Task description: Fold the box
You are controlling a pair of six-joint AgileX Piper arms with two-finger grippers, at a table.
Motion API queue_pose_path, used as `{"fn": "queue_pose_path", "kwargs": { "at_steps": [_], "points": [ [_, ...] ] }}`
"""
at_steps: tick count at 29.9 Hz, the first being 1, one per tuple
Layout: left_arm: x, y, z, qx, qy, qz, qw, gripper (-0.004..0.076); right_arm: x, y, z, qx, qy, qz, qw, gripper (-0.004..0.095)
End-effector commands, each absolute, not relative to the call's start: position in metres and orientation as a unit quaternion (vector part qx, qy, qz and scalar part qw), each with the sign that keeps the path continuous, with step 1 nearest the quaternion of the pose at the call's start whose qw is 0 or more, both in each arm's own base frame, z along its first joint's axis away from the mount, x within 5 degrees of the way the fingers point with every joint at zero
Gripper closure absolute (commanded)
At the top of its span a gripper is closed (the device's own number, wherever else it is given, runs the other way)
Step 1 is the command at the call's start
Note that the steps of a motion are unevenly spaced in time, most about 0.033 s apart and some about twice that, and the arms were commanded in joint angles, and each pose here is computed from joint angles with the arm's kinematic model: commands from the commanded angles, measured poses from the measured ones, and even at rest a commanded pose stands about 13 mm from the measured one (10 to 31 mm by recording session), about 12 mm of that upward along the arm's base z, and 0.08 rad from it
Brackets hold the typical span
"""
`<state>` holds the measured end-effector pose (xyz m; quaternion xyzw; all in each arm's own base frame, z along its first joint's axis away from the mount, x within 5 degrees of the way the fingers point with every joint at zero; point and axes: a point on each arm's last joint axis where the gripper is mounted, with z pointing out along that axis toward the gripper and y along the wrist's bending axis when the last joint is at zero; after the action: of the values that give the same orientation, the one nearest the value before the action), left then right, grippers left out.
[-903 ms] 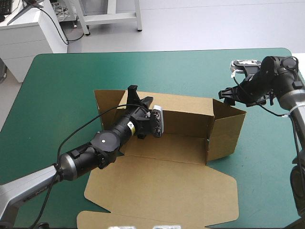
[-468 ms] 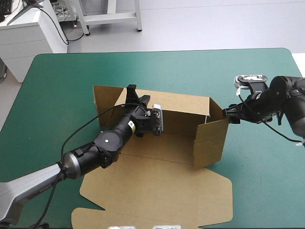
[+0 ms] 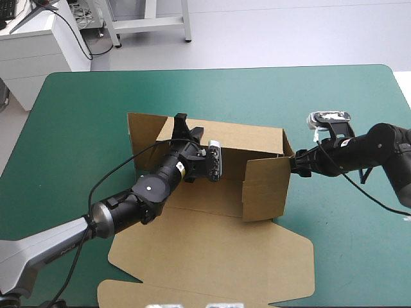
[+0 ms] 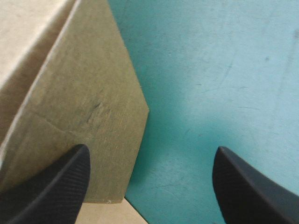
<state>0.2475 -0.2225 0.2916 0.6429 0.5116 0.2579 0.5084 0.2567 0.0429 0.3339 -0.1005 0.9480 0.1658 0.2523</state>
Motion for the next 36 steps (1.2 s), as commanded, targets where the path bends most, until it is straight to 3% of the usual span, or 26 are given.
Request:
{"fn": "queue_pose_path", "kwargs": {
  "at_steps": [1,22,31,36],
  "points": [
    [0.247,-0.221,0.304,0.622,0.523,0.25,0.526,0.0731,0.254,0.047,0.344,-0.115,0.929,0.191,0.294,0.0239],
    [0.247,-0.222,0.306,0.628,0.508,0.261,0.529,0.0731,0.232,0.079,0.32,-0.204,0.911,0.263,0.245,0.0239],
    [0.248,-0.22,0.306,0.623,0.512,0.268,0.527,0.0731,0.224,0.113,0.322,-0.254,0.891,0.271,0.26,0.0239],
    [0.249,-0.219,0.306,0.621,0.513,0.272,0.527,0.0731,0.228,0.111,0.323,-0.251,0.892,0.25,0.283,0.0239]
  ]
}}
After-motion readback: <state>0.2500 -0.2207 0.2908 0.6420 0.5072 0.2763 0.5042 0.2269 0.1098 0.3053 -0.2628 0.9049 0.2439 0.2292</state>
